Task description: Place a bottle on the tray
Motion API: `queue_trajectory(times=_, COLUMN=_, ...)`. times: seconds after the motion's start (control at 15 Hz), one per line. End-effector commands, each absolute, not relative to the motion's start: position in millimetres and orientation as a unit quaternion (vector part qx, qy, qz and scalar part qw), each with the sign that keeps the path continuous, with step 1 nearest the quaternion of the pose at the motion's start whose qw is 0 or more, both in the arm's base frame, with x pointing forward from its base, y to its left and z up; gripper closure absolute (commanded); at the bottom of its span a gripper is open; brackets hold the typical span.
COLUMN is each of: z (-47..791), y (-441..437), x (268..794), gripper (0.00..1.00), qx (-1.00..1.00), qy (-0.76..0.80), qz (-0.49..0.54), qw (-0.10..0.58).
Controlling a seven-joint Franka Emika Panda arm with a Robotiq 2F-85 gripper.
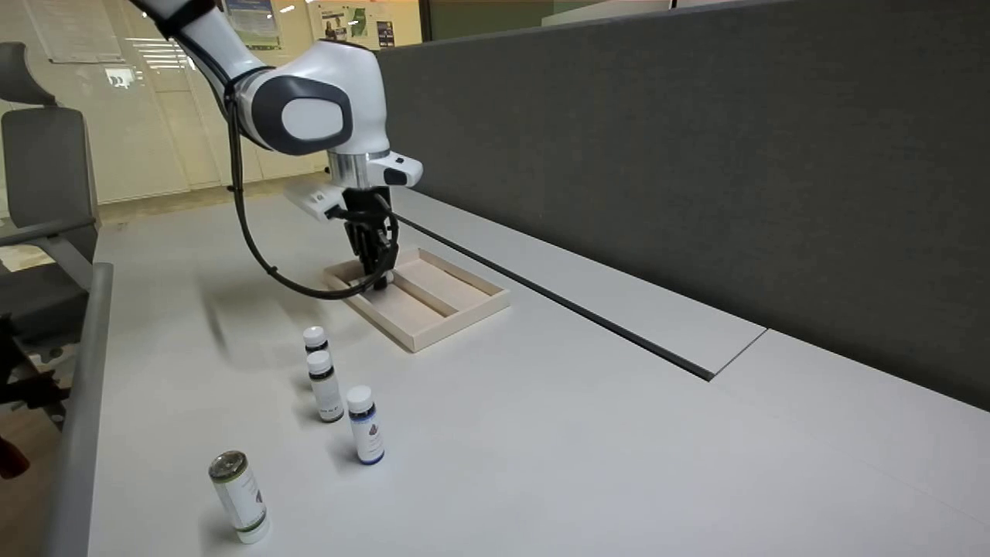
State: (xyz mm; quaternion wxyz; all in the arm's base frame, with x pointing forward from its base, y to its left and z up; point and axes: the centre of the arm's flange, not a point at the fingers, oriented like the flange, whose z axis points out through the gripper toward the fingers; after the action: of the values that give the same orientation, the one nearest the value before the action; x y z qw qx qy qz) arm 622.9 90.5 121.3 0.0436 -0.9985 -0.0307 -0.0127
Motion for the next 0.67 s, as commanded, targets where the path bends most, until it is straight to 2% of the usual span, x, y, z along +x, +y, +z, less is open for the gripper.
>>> queue_trajectory(times=0.0, z=124, y=105, x=620, gripper=0.93, qx=-0.997, qy=-0.055, qz=-0.018, qw=0.042)
queue_trajectory(times=0.6, z=124, y=124, x=617, gripper=0.93, qx=-0.996, qy=-0.062, qz=-0.021, qw=0.053)
